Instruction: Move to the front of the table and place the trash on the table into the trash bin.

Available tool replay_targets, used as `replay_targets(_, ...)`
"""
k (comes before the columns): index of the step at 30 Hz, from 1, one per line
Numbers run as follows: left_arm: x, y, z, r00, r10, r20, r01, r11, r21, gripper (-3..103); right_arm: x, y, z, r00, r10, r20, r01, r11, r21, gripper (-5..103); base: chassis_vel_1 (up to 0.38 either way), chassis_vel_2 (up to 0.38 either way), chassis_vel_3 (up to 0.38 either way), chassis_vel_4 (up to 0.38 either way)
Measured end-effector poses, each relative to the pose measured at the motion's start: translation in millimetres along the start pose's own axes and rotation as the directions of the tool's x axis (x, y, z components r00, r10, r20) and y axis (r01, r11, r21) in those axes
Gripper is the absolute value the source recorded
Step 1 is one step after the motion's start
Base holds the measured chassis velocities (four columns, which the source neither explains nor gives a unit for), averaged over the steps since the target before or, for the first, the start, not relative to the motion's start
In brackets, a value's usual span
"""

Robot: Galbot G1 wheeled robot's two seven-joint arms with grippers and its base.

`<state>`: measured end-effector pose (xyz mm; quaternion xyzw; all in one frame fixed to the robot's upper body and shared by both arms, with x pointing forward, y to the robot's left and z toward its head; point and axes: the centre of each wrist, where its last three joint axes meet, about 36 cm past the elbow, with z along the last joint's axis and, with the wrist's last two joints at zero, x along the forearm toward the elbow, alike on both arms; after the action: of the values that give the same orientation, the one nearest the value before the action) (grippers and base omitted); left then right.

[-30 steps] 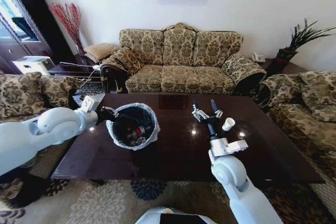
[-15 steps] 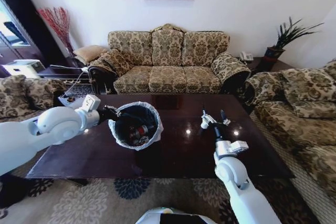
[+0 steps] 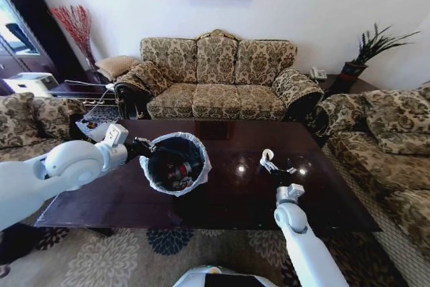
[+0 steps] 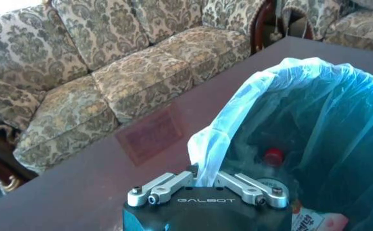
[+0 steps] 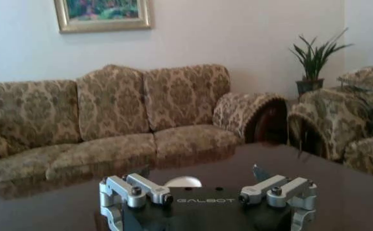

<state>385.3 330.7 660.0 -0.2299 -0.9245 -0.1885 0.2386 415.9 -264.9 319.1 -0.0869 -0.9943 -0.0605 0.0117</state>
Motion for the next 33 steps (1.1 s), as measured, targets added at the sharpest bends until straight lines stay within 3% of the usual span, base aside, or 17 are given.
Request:
replay_targets(4,1,-2.4,3,1.0,0.005,-0.002,-0.005,1.0,0.006,0,-11,0,21,0.998,-0.008,-0.069,0.006,1.0,-0.026,100,0.0,0.0,0.0,0.0)
replay_targets(10,7,-13.4,-4,0.999,0.035,0.02,-0.035,0.999,-0.004,0,-30,4,50,0.992,-0.021,-0.127,0.02,1.0,-0.01,100,0.0,0.0,0.0,0.0)
replay_targets(15,7,-16.0,-5,0.999,0.043,0.023,-0.043,0.999,-0.007,0,-46,5,57,0.991,-0.002,-0.134,0.0,1.0,-0.014,100,0.0,0.0,0.0,0.0)
replay_targets(23,8,-16.5,-3,0.999,0.042,0.032,-0.042,0.999,0.0,0,-65,9,69,0.99,-0.052,-0.135,0.053,0.999,0.006,100,0.0,0.0,0.0,0.0)
replay_targets(33,8,-16.2,-3,0.999,0.043,0.033,-0.043,0.999,0.002,0,-106,24,63,0.989,-0.023,-0.149,0.019,0.999,-0.034,100,0.0,0.0,0.0,0.0)
